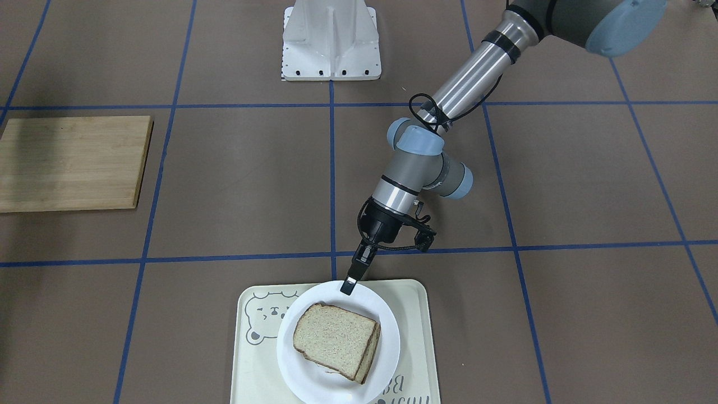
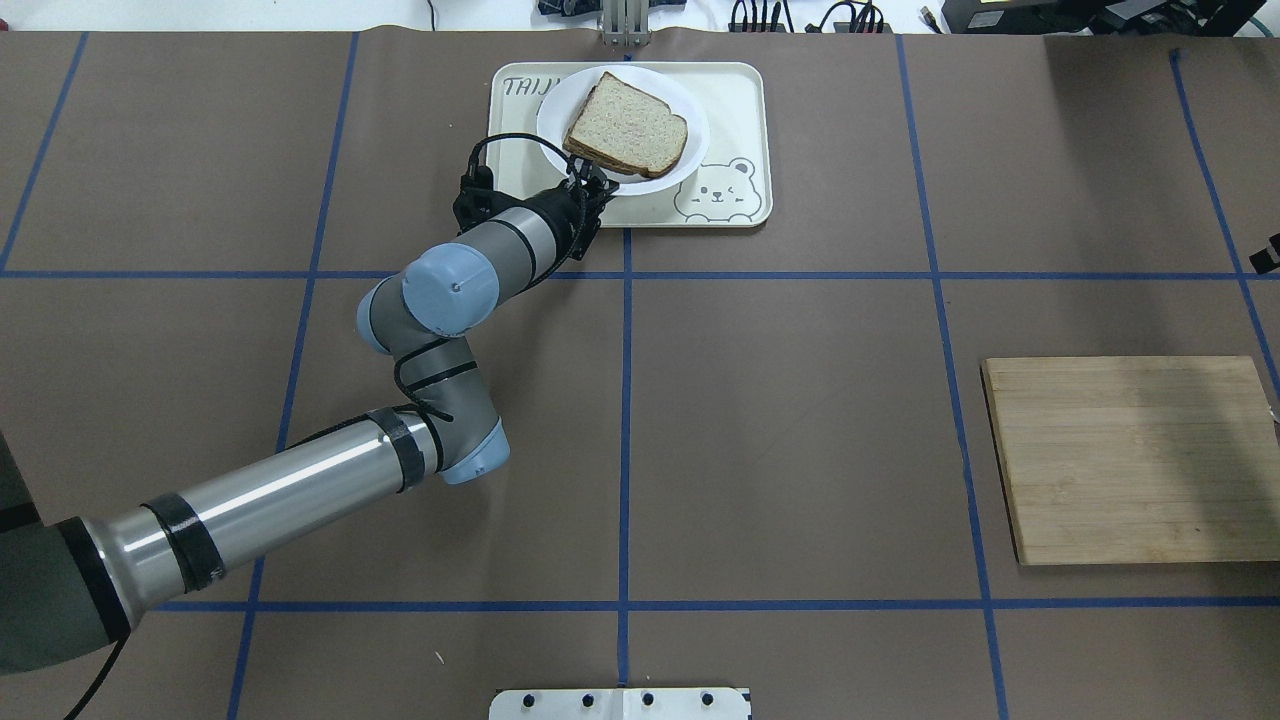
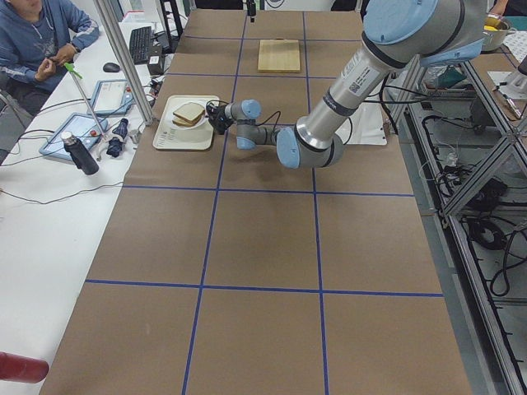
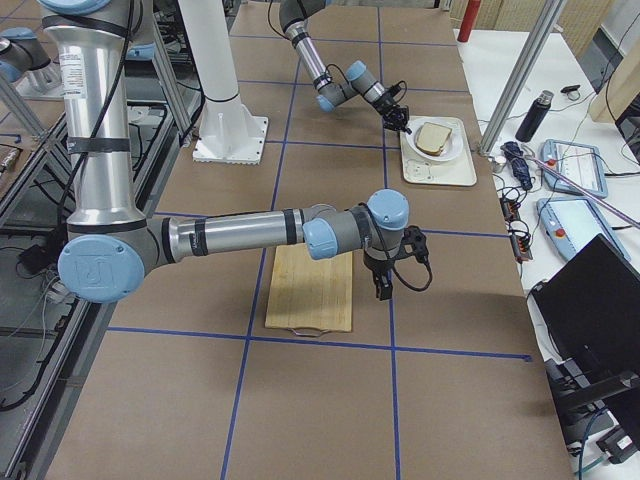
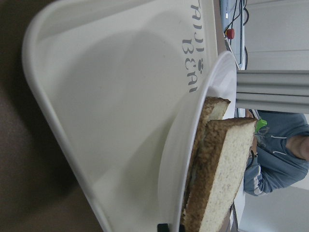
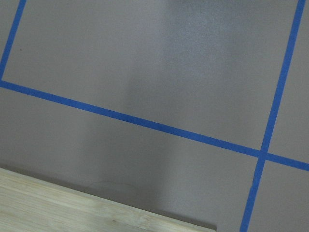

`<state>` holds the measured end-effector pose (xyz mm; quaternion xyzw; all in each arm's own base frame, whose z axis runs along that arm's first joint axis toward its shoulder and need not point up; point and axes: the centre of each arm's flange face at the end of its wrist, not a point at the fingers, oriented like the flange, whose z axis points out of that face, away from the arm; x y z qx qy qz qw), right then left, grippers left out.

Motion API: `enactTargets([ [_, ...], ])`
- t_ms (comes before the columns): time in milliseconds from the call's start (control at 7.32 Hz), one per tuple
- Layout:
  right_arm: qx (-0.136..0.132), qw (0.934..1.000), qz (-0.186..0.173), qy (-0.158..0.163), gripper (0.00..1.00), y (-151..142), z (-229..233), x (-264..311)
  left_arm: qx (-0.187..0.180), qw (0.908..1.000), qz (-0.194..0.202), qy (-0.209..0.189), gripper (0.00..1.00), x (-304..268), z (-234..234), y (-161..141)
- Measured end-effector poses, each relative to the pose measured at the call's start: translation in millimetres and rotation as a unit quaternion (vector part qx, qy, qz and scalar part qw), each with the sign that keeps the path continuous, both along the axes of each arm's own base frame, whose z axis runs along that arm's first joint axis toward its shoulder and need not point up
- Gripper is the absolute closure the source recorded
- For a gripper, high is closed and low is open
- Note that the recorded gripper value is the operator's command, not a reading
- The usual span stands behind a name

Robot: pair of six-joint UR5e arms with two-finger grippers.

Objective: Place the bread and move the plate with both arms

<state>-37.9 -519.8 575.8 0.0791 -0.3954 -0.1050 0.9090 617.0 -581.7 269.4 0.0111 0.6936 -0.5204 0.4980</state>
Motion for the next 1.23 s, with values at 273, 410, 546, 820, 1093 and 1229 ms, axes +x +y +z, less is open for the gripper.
enactTargets([
  [273,0.000,1.0000,0.001,-0.001,0.00,0.0,-0.7,1.0,-0.004,1.0000,-0.001,0.001,0.02,3.3,-3.0,-2.5],
  [410,0.001,1.0000,0.001,-0.001,0.00,-0.4,-1.2,1.1,-0.004,1.0000,0.000,0.000,0.02,3.4,-2.2,-2.8],
  [546,0.001,1.0000,0.001,0.000,0.00,-0.7,-1.2,1.1,-0.001,1.0000,0.002,0.004,0.02,2.1,-7.1,-2.2],
  [820,0.000,1.0000,0.001,0.000,0.00,-1.5,-0.1,0.5,0.016,0.9994,0.015,0.026,0.02,-21.9,-15.7,13.9],
  [1093,-0.001,1.0000,0.000,0.000,0.00,-2.0,0.0,0.2,0.027,0.9974,0.057,0.035,0.02,-70.8,0.6,52.0],
  [1229,-0.001,1.0000,0.000,0.000,0.00,-2.0,0.2,0.1,0.030,0.9961,0.075,0.035,0.02,-87.0,8.6,62.5],
])
